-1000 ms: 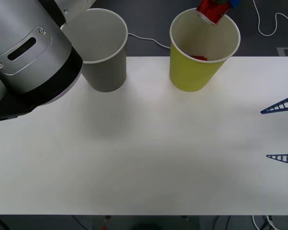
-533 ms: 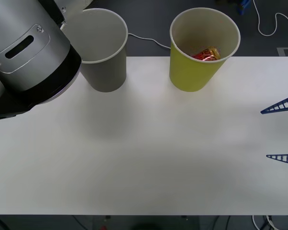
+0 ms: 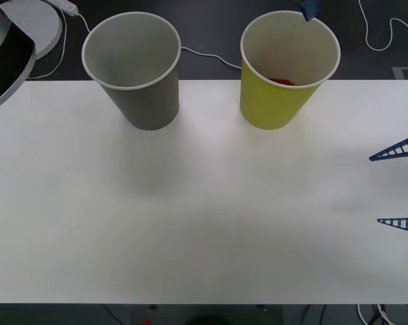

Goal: Put the can into the green bin and the plastic bottle into the gray bin

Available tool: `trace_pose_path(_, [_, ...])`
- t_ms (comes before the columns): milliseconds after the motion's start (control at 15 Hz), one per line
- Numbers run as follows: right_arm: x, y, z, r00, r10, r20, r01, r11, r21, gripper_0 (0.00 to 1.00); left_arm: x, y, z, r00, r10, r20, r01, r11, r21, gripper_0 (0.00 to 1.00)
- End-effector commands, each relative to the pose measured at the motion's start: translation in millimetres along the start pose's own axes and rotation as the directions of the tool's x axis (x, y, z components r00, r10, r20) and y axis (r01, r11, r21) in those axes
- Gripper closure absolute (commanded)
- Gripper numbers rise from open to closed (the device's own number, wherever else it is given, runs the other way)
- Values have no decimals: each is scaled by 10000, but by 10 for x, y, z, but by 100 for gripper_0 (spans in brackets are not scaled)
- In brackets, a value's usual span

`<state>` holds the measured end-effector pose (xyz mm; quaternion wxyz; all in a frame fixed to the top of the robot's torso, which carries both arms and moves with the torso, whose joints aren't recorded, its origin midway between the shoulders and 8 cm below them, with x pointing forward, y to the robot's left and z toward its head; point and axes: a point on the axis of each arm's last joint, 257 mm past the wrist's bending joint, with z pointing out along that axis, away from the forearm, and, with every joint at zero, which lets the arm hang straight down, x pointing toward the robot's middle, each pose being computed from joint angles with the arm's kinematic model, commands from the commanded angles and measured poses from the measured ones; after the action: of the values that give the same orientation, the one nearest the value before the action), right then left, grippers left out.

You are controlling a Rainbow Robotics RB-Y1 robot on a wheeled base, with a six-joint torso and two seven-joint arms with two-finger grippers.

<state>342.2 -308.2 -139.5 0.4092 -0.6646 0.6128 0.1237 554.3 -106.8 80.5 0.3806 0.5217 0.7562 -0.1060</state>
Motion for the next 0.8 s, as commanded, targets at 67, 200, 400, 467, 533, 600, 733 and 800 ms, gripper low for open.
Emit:
trace_pose_path(67, [0,0,0,10000,0,0,0,10000,0,0,280,-14,-182,9990,454,-15,-454,9990,32,0])
trace_pose_path(200, [0,0,0,10000,0,0,0,10000,0,0,508,-38,-380,9947,999,-250,-995,9949,170,0])
trace_pose_path(400, [0,0,0,10000,0,0,0,10000,0,0,904,-6,-674,9861,1589,-485,-1573,9870,337,0])
trace_pose_path(467, [0,0,0,10000,0,0,0,10000,0,0,1022,-6,-739,9842,1712,-460,-1697,9849,357,0])
trace_pose_path(533, [0,0,0,10000,0,0,0,10000,0,0,1183,-18,-814,9793,1976,-439,-1960,9799,383,0])
trace_pose_path(600, [0,0,0,10000,0,0,0,10000,0,0,1311,-23,-852,9751,2167,-464,-2150,9758,397,0])
trace_pose_path(733, [0,0,0,10000,0,0,0,10000,0,0,1542,-35,-954,9685,2448,-461,-2427,9690,463,0])
trace_pose_path(800, [0,0,0,10000,0,0,0,10000,0,0,1688,-31,-1013,9667,2521,-441,-2499,9670,492,0])
